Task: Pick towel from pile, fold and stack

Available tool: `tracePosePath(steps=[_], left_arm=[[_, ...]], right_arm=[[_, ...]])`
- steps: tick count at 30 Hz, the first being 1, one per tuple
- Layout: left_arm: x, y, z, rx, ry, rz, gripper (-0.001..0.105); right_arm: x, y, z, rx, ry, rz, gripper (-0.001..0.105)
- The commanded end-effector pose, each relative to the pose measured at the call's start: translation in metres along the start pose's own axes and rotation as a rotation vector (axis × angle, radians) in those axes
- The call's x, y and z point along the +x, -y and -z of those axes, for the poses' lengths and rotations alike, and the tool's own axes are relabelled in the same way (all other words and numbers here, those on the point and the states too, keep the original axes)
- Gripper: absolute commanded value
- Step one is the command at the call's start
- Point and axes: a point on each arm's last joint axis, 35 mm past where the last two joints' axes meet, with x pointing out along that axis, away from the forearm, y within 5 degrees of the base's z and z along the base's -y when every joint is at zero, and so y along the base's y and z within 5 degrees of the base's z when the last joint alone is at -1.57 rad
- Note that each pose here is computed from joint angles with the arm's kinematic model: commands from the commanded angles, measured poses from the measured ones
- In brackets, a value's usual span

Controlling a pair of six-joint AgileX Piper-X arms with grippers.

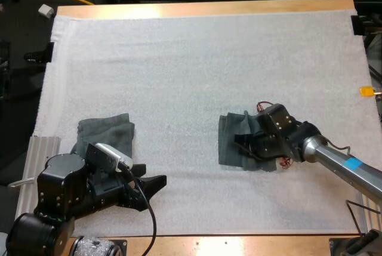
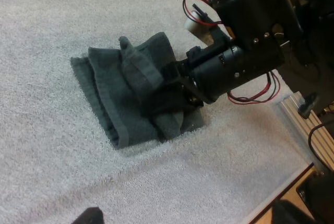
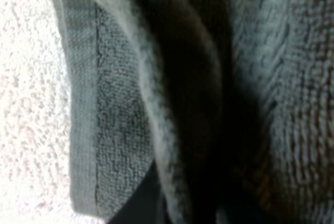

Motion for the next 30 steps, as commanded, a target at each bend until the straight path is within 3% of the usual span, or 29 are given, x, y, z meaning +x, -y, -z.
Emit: tracePosePath(steps=[1, 5, 6, 8, 11, 30], left_arm=[[0.0, 0.001, -0.001, -0.005, -0.007, 0.013, 0.062], [0.0, 0.001, -0.001, -0.002, -0.007, 0.014, 0.062], [0.0, 0.001, -0.001, -0.001, -0.004, 0.013, 0.062], [-0.001, 0.002, -0.001, 0.007, 0.002, 0.011, 0.062], [-0.001, 0.002, -0.001, 0.009, 0.001, 0.011, 0.062], [-0.001, 0.002, -0.001, 0.014, 0.001, 0.01, 0.062]], right_arm=[[-0.001, -0.002, -0.005, 0.002, -0.008, -0.059, 0.023], [-0.002, -0.005, -0.007, -0.022, -0.027, -0.139, 0.066], [-0.003, -0.007, -0.007, -0.033, -0.03, -0.163, 0.071], [-0.004, -0.007, -0.006, -0.02, -0.021, -0.131, 0.059], [-0.006, -0.009, -0.006, -0.038, -0.027, -0.156, 0.069], [0.012, -0.049, 0.013, -0.105, -0.027, -0.159, 0.067]])
